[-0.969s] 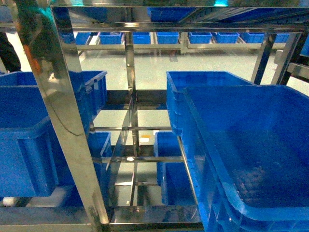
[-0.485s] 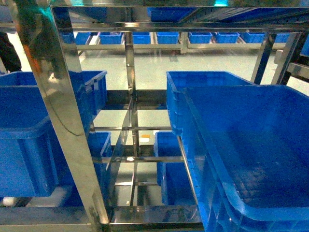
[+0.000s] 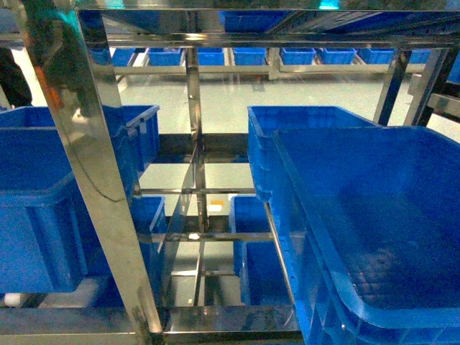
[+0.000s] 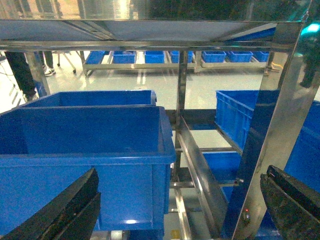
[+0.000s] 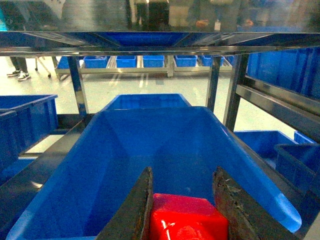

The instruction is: Pick red block from blue box to shelf

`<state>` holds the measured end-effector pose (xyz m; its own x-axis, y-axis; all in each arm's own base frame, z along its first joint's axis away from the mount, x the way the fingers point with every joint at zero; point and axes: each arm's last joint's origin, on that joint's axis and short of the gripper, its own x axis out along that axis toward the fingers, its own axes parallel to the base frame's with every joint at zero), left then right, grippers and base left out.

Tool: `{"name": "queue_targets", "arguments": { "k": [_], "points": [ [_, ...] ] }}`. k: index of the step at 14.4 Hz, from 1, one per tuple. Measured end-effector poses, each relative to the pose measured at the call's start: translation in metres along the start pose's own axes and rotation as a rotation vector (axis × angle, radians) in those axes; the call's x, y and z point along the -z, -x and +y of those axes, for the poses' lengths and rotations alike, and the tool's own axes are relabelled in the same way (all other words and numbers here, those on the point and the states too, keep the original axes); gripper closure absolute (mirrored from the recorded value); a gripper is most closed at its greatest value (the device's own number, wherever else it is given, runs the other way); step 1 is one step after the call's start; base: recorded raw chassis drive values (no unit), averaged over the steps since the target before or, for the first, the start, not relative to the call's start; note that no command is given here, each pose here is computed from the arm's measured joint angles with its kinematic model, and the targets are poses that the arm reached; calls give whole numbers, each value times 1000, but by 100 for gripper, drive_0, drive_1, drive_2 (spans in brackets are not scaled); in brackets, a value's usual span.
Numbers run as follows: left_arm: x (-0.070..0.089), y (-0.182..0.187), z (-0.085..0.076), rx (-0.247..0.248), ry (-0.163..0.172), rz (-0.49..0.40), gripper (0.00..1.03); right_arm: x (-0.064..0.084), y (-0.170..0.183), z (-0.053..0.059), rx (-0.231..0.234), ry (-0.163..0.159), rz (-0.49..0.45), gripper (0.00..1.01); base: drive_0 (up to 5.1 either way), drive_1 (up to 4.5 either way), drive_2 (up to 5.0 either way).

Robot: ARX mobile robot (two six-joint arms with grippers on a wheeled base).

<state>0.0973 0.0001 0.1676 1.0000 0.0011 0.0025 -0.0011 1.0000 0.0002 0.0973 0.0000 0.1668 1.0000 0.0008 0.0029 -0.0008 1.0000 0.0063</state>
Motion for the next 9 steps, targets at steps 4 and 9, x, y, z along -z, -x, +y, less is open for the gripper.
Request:
{"name": "queue_targets", "arguments": {
  "k": [4, 9],
  "points": [
    [0, 0, 0, 0, 0, 0, 5, 0, 0, 0, 0, 0, 0, 72, 0, 0, 0],
    [0, 0, 0, 0, 0, 0, 5, 0, 0, 0, 0, 0, 0, 72, 0, 0, 0]
  ]
}}
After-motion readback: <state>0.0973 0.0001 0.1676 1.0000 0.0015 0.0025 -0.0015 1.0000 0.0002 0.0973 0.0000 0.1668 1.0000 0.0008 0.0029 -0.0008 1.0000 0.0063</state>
